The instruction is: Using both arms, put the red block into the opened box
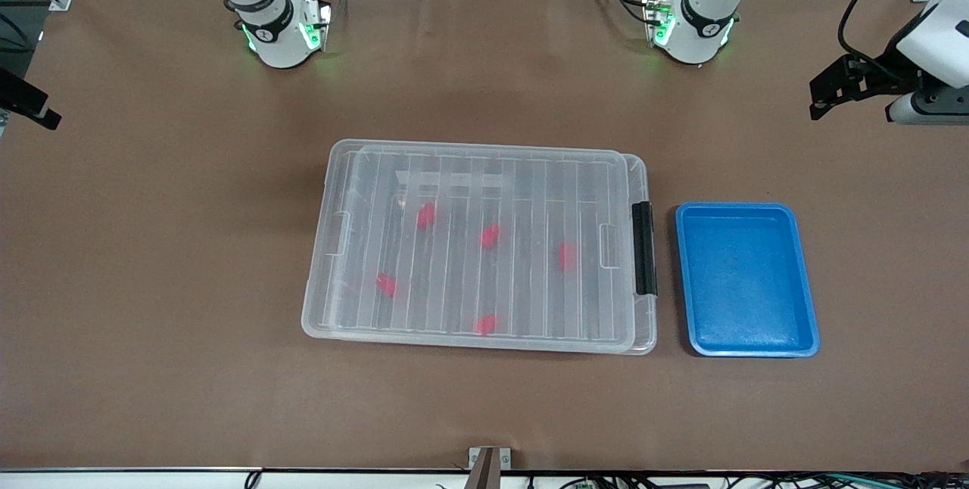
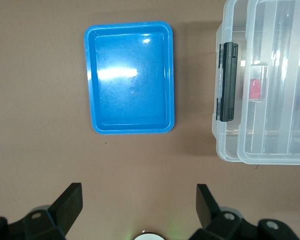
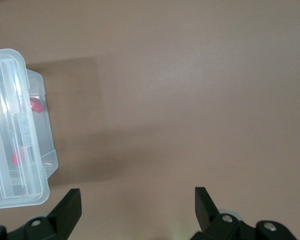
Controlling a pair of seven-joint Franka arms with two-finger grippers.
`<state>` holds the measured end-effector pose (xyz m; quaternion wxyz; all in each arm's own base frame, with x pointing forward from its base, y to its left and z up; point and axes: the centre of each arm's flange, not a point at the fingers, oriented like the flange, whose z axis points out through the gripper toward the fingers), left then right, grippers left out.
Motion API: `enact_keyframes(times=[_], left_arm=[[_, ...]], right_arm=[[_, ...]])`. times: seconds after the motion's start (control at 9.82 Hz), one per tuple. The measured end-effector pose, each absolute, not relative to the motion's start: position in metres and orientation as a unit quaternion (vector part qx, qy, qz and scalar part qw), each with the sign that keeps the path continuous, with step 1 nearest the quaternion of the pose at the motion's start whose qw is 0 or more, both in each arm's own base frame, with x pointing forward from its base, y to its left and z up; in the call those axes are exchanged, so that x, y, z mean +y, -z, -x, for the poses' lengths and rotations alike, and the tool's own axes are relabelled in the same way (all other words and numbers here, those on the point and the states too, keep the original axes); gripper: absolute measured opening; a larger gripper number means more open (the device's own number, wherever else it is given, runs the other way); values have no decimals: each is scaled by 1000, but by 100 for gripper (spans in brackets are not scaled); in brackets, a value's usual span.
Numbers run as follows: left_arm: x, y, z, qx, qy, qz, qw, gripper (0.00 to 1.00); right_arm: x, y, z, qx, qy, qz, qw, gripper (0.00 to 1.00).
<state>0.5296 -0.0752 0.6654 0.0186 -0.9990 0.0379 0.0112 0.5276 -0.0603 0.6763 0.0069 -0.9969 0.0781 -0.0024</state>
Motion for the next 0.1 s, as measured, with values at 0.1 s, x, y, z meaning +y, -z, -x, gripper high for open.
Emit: enact_keyframes(times=[0.1], left_arm=[[-75, -665, -530, 38, -11, 999, 19, 100]], right_arm=[[-60, -676, -528, 78, 3, 997, 7, 100]])
